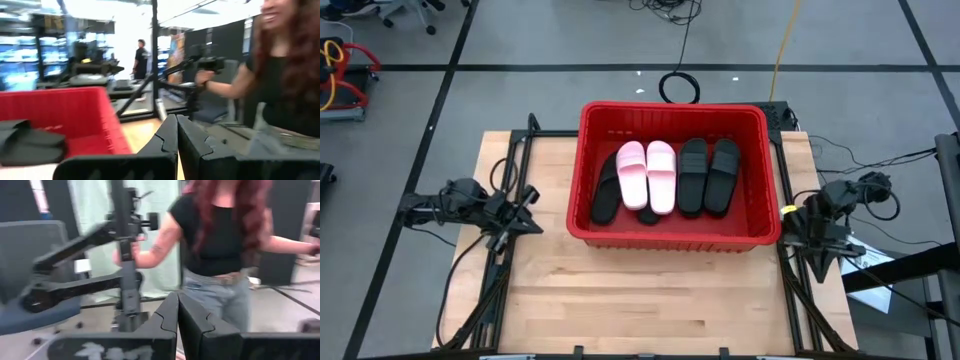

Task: Pick and place slides into bin
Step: Return to Home Position

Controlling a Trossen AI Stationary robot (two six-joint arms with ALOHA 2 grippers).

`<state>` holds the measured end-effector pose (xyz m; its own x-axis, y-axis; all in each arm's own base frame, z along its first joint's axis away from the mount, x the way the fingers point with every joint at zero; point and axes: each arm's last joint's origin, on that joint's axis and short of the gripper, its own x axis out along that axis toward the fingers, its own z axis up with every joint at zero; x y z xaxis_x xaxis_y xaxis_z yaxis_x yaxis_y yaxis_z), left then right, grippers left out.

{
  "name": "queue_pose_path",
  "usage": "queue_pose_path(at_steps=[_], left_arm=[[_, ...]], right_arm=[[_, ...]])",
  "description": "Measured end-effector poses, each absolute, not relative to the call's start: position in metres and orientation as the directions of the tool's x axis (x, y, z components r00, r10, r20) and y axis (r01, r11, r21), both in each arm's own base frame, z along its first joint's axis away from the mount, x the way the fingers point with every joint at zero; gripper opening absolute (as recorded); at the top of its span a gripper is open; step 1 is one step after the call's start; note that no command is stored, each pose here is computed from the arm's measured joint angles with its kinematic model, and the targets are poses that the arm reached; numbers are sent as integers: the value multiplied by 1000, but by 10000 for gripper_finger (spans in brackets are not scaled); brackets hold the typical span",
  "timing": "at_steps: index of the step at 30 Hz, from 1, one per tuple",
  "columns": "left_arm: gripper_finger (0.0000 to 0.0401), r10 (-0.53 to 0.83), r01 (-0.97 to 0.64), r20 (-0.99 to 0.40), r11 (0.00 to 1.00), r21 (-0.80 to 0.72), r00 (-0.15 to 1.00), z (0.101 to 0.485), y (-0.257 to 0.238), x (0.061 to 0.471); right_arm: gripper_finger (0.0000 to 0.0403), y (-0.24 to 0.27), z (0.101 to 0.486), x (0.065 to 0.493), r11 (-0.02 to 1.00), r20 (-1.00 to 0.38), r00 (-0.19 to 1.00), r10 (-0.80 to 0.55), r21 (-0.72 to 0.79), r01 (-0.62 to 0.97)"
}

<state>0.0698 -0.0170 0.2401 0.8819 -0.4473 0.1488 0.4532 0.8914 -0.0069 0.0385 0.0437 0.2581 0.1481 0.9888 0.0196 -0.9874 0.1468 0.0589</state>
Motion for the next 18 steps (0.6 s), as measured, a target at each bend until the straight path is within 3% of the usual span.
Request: queue_pose_path(at_steps=[5, 11, 14, 18], left_arm=[[1, -528, 538, 163, 842, -26, 833, 231, -20, 74], [4, -603, 612, 173, 791, 3, 779, 226, -23, 75], [1, -640, 645, 173, 763, 29, 749, 226, -24, 74], [7, -695, 696, 160, 716, 61, 701, 224, -27, 73]], right_arm=[[0, 47, 247, 42, 16, 87, 21, 996, 57, -998], [0, 52, 222, 53, -25, 153, -3, 988, 138, -990], [0, 54, 208, 55, -48, 191, -25, 981, 117, -992], [0, 53, 217, 46, -113, 260, -110, 959, -4, -994]])
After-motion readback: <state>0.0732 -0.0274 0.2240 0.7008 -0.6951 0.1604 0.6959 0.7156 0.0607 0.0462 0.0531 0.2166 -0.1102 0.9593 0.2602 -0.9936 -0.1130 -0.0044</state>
